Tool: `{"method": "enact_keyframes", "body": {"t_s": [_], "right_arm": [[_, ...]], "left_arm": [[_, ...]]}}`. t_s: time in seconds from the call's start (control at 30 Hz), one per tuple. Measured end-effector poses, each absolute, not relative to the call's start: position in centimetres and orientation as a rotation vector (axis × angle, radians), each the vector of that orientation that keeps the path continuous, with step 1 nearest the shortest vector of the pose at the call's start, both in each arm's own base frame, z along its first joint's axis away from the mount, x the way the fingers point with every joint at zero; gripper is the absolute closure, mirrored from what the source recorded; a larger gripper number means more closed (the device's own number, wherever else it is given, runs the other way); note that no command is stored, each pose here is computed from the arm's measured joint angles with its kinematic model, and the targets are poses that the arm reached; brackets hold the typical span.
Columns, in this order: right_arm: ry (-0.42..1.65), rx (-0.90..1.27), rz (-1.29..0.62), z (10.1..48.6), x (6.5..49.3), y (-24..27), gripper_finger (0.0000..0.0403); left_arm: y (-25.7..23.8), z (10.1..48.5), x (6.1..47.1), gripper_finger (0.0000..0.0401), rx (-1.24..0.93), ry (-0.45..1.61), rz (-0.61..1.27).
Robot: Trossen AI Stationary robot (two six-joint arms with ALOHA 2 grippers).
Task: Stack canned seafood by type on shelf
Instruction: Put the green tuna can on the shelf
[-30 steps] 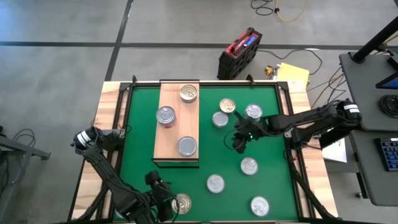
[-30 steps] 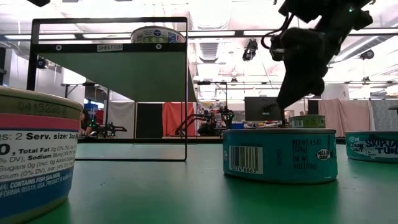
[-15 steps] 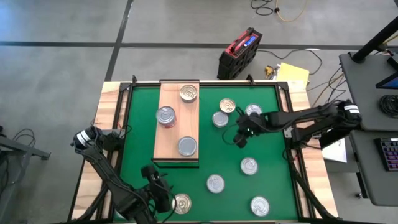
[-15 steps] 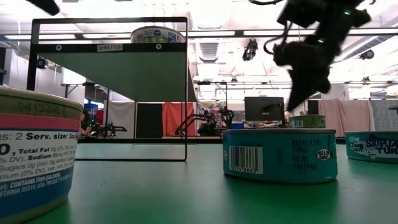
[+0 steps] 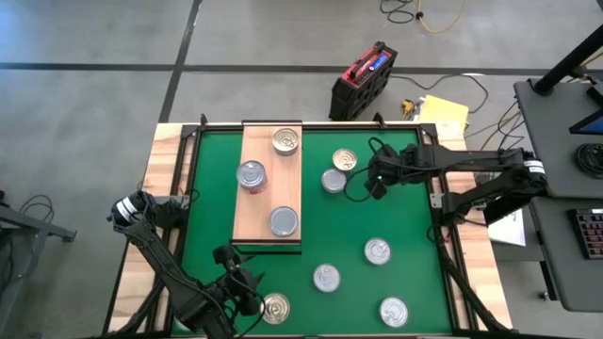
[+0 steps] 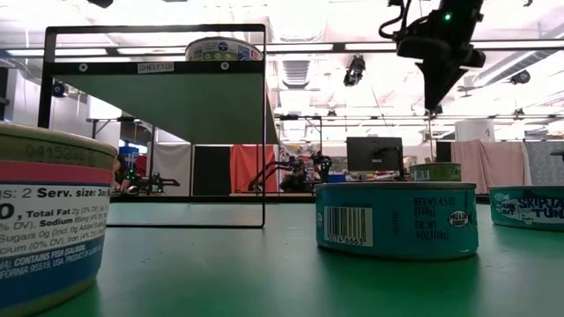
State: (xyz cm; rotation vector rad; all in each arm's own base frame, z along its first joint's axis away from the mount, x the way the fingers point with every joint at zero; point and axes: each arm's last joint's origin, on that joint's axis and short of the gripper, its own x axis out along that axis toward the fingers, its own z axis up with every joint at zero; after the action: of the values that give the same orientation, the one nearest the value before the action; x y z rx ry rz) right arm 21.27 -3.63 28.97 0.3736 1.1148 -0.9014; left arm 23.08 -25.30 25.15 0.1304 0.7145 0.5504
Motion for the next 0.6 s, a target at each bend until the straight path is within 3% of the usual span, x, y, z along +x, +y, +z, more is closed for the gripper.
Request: {"method": "enact_keyframes", "body": {"t_s": [0.3, 0.6], "right_arm": [[1.201, 0.393, -0.967, 26.5, 20.3, -5.3, 0.0394], [1.109, 0.378, -0.955, 23.7, 20.8, -7.2, 0.0394]], "left_arm": [[-25.3, 25.1, 23.1, 0.0168, 0.122, 0.712, 0.552], [-25.3, 25.2, 23.1, 0.0168, 0.127, 0.695, 0.554]]}}
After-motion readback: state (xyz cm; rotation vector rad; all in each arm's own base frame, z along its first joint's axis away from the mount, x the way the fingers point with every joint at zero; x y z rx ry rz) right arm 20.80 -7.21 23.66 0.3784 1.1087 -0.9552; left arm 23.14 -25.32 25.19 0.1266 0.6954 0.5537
